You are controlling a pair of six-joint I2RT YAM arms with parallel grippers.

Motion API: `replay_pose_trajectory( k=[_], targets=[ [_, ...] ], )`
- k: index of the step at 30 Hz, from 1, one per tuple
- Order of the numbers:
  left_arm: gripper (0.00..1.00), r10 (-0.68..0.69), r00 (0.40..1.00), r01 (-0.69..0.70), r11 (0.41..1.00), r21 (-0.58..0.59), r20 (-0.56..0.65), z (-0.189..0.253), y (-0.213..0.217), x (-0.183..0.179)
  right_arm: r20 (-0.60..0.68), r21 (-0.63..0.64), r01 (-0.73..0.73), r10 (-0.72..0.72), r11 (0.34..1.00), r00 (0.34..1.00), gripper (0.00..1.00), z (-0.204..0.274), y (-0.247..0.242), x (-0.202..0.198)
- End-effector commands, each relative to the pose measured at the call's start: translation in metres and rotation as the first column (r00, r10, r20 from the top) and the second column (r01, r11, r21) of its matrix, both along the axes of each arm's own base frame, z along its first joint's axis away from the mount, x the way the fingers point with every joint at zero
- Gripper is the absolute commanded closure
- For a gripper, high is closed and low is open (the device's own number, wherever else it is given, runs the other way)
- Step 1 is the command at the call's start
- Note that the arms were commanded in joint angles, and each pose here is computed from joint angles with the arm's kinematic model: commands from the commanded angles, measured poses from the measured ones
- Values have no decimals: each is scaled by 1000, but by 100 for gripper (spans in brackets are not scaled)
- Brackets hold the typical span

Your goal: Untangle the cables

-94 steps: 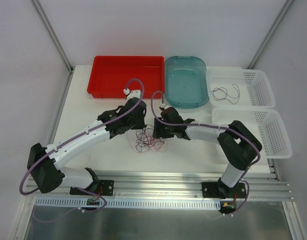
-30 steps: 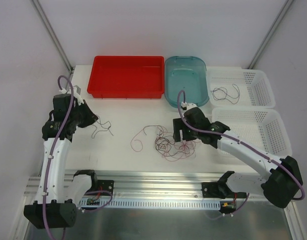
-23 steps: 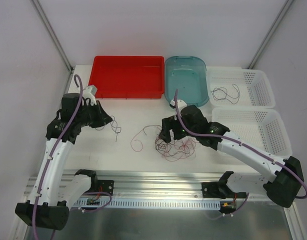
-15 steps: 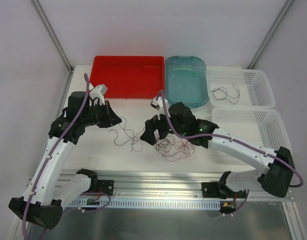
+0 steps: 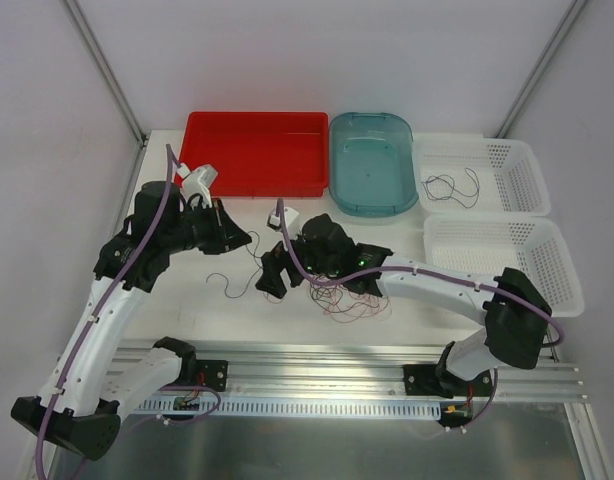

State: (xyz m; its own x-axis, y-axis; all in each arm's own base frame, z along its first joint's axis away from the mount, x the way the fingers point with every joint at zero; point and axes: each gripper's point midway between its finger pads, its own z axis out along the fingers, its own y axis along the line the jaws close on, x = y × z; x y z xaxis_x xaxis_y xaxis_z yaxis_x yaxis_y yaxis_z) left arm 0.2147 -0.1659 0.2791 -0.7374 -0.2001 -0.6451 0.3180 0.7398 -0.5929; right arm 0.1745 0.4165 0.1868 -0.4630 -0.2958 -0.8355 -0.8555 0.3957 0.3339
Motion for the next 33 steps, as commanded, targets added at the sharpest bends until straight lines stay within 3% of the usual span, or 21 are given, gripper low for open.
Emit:
replay_pose_trajectory(
  k=[1,6,7,9,10,13,15,22,23,26,28,33],
  targets=[
    [100,-26,997,31,997,-65,70,30,-7,-8,92,108,12,-22,994,996,15,36,22,18],
    [100,-26,997,31,997,-76,72,33,-7,-10,60,101,-13,7,995,998,31,24,32,16],
    [100,-26,997,31,997,-76,74,34,-7,-10,58,102,-15,9,995,998,42,23,33,16],
    [100,-24,997,30,997,-73,76,33,-7,-10,57,110,-16,10,994,998,53,22,33,15],
    [100,-20,997,25,997,-69,75,32,-6,-9,61,112,-21,14,993,998,66,25,33,14],
    [99,-1,997,5,999,-50,77,27,-3,-6,89,114,-22,12,993,996,90,38,28,14],
    [95,15,996,-12,999,-32,86,24,1,-3,120,102,-16,4,995,993,98,49,20,15],
    [49,57,985,-61,998,20,165,27,15,-1,245,79,31,-49,996,968,99,105,-8,34],
    [35,54,983,-60,998,28,178,27,16,-1,260,84,52,-72,995,963,99,116,-15,41],
    [9,50,977,-64,996,58,208,26,20,0,309,87,108,-130,990,942,99,146,-37,58],
    [2,41,973,-60,995,74,228,25,22,0,339,87,147,-168,985,926,99,165,-54,64],
    [1,37,967,-68,991,115,252,17,26,5,442,140,272,-306,952,844,99,231,-105,94]
  ],
)
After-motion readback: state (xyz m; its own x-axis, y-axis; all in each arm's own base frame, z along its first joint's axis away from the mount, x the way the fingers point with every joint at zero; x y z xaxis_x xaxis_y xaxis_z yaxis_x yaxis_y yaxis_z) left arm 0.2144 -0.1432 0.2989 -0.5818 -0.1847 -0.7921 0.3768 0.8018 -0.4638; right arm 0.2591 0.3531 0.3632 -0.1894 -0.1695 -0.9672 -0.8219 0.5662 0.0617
